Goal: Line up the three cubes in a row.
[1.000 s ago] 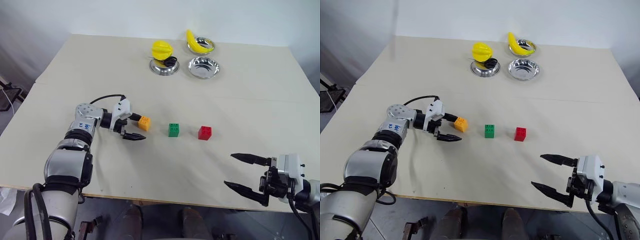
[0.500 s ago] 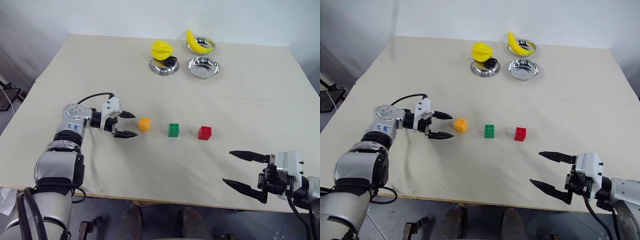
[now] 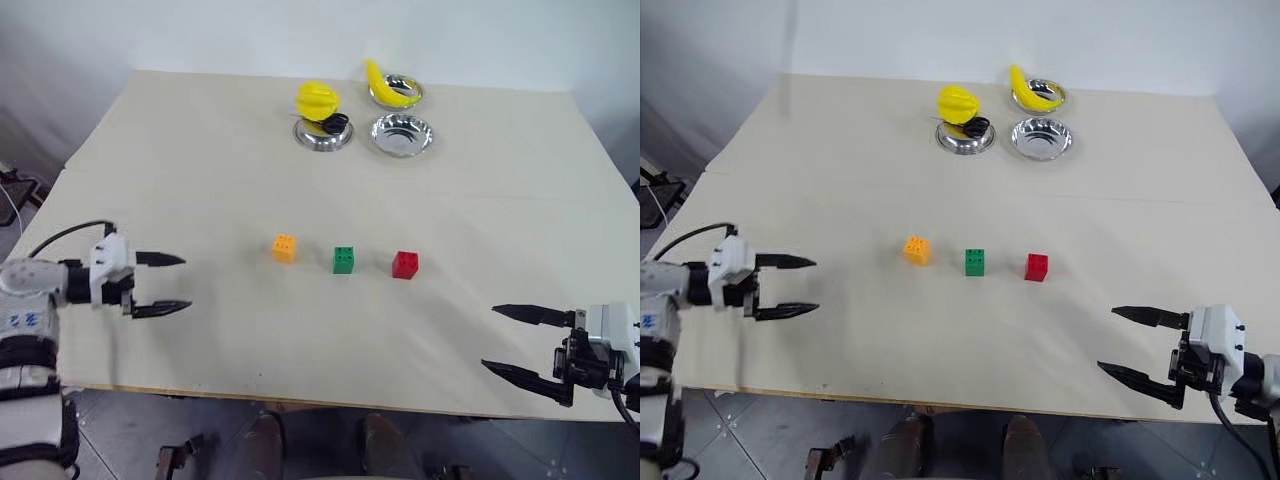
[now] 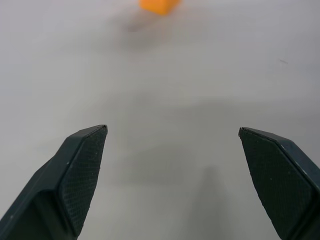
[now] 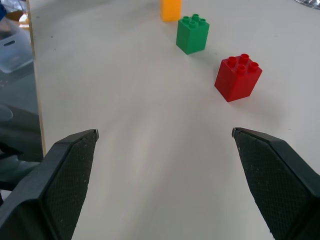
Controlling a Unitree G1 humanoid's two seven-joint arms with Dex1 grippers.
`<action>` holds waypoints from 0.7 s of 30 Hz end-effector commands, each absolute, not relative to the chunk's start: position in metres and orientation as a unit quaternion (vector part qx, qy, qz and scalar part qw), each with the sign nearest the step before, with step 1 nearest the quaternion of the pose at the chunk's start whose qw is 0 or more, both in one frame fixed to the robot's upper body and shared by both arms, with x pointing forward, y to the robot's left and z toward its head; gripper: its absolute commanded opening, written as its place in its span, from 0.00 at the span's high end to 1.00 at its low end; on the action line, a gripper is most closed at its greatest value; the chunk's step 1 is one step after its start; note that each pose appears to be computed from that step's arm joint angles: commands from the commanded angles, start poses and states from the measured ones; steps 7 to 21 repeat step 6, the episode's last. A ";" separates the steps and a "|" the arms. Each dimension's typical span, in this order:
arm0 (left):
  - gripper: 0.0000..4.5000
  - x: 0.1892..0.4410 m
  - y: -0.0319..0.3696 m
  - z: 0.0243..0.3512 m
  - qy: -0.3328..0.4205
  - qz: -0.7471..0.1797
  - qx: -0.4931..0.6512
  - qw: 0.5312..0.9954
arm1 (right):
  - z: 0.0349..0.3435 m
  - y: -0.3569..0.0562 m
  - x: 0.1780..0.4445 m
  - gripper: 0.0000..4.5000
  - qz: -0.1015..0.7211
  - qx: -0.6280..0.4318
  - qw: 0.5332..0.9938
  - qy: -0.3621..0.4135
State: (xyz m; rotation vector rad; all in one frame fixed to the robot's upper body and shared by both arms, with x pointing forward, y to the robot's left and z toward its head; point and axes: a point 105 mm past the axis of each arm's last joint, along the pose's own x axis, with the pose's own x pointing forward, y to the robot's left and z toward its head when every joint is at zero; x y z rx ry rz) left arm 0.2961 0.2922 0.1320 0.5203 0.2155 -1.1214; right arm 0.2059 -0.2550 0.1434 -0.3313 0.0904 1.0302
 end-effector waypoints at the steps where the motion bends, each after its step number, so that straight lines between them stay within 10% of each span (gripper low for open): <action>1: 0.00 0.288 0.295 0.149 0.076 -0.514 0.255 0.815 | 0.146 -0.270 0.205 0.00 0.475 -0.184 0.859 0.045; 21: 0.00 0.275 0.297 0.142 0.084 -0.508 0.250 0.820 | 0.140 -0.276 0.210 0.00 0.470 -0.193 0.860 0.048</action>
